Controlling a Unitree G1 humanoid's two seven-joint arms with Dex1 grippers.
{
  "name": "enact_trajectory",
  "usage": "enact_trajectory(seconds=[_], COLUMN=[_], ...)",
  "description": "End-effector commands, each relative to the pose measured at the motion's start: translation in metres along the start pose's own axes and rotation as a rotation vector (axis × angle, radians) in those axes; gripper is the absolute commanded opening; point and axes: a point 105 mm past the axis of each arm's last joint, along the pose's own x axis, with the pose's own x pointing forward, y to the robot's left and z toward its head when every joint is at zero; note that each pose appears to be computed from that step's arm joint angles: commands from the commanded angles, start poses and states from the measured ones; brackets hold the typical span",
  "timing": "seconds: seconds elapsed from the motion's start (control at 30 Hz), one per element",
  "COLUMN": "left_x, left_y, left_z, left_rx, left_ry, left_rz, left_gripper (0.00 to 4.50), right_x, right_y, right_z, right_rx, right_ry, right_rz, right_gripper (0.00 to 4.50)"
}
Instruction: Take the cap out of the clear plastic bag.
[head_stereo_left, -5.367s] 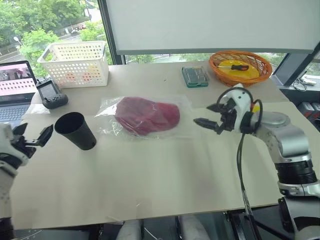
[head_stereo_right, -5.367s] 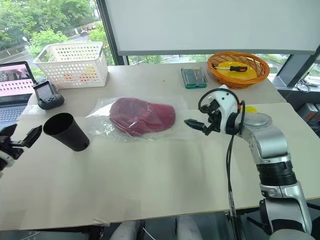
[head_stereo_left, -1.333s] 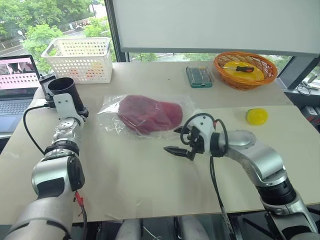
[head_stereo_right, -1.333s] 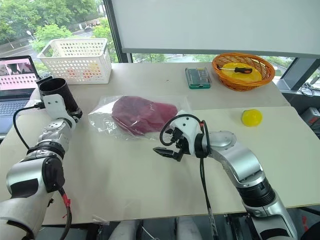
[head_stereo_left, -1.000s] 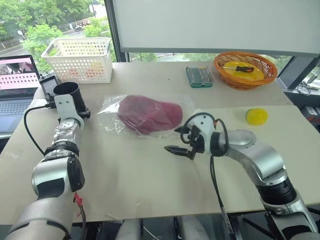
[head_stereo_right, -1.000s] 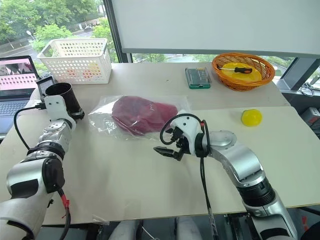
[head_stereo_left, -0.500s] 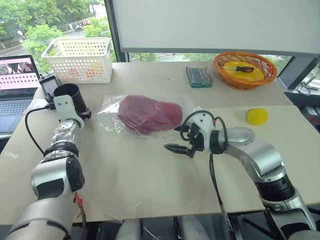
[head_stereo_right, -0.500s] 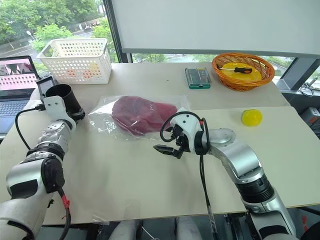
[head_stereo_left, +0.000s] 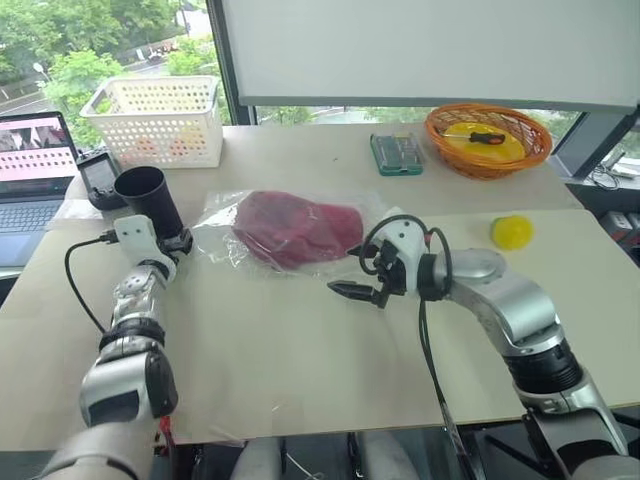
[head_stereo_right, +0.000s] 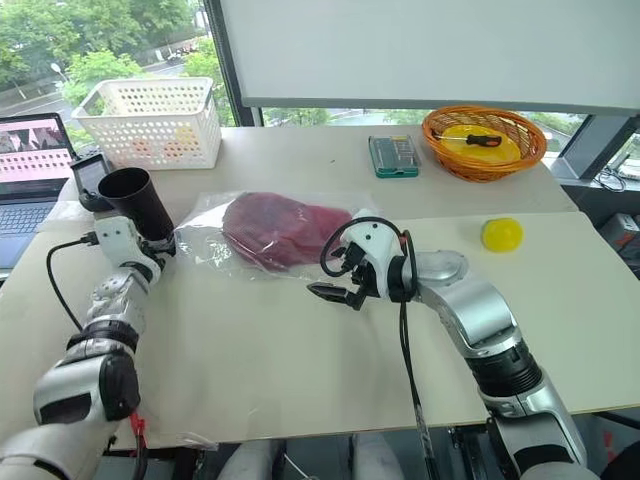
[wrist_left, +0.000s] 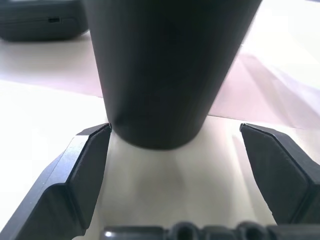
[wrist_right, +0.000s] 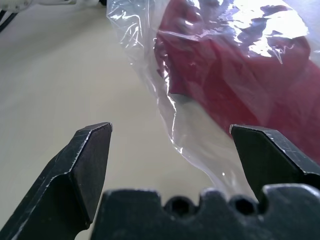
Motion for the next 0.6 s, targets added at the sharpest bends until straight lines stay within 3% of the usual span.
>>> enact_trajectory(seconds=[0.03,0.13,0.27,0.43,0.6], left_x=[-0.018,-0.047,-0.097,-0.179,-0.213], left_y=[0.009,0.003,-0.034,-0.068,-0.074], left_z=[0.022,0.04,0.076,0.099,0.106], left_rx=[0.061,0.11,0.115,0.128,0.162], left_ry=[-0.094,-0.13,-0.139,0.032,0.183], left_rz=[-0.004,-0.107,-0.431,-0.916,-1.084], left_gripper=[4.42,4.42,4.42,4.42,4.42], right_x=[-0.004,-0.006,-0.012,-0.021,-0.011], right_y=[-0.004,-0.007,-0.014,-0.036,-0.061], right_z=[0.012,0.011,0.01,0.005,0.011], right_rx=[-0.054,-0.053,-0.056,-0.115,-0.236], right_ry=[-0.039,-0.037,-0.027,0.015,0.031], right_rz=[-0.012,-0.022,-0.045,-0.12,-0.222], right_gripper=[4.5,4.5,4.5,4.5,4.5])
